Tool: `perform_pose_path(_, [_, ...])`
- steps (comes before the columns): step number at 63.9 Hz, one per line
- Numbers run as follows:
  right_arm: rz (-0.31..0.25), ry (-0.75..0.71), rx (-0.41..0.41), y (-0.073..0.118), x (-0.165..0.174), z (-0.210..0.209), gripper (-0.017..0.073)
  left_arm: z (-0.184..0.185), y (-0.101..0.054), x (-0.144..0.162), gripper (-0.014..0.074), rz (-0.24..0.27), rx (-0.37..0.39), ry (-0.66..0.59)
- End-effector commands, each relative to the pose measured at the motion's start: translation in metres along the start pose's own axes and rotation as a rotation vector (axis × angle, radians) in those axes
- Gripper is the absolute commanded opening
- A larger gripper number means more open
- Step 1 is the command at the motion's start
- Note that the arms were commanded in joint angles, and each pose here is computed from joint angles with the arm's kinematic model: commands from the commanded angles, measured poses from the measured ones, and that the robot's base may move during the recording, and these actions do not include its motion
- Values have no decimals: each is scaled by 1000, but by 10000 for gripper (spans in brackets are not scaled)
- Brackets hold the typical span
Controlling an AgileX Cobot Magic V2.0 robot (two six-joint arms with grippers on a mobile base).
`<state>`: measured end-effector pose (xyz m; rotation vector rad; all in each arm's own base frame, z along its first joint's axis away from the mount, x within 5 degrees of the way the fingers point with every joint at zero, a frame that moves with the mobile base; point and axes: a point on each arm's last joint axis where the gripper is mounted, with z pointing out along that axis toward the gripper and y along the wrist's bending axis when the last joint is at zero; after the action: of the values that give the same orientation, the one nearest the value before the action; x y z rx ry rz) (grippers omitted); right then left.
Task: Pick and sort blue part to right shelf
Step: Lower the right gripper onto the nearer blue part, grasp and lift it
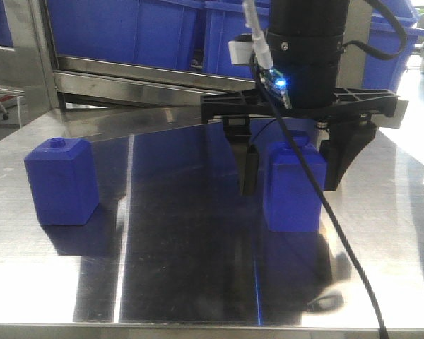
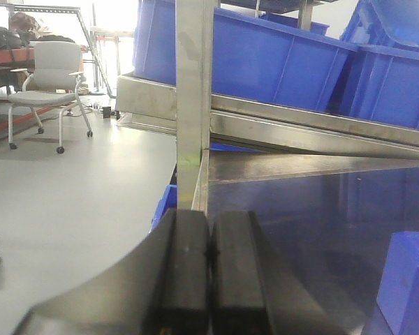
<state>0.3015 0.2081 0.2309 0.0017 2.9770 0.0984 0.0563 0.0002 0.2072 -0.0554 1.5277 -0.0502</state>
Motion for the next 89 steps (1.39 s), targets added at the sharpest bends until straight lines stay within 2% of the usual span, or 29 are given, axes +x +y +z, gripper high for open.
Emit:
perform_pose_path(1, [-1, -78, -38, 0, -4, -21, 589, -1, 0, -1, 133, -15, 7, -80])
perform_pose_path(10, [-2, -64, -30, -2, -1, -16, 573, -1, 0, -1, 133, -15, 7, -80])
perform_pose_path(24, [0, -81, -47, 0, -3, -16, 420, -1, 0, -1, 133, -15, 7, -80])
perform_pose_path(42, [4, -116, -72, -4, 0, -36, 412, -1, 0, -1, 133, -15, 7, -80])
perform_pose_path(46, [-14, -150, -88, -8, 1, -50, 412, -1, 0, -1, 133, -15, 7, -80])
perform_pose_path(50, [-57, -192, -105, -13, 2, -63, 412, -1, 0, -1, 133, -15, 7, -80])
perform_pose_path(60, [-206, -325, -134, -41, 10, -88, 412, -1, 0, -1, 133, -15, 7, -80])
perform_pose_path(66, [-249, -391, -139, -62, 18, -93, 412, -1, 0, -1, 133, -15, 7, -80])
perform_pose_path(73, [-241, -473, -147, -90, 31, -91, 412, -1, 0, -1, 133, -15, 7, -80])
perform_pose_path(78, [-210, -563, -160, -112, 43, -91, 413, -1, 0, -1, 133, -15, 7, -80])
perform_pose_path(83, [-195, -670, -137, -134, 56, -94, 413, -1, 0, -1, 133, -15, 7, -80])
perform_pose_path(89, [-167, -771, -109, -152, 70, -95, 413, -1, 0, -1, 133, -15, 7, -80])
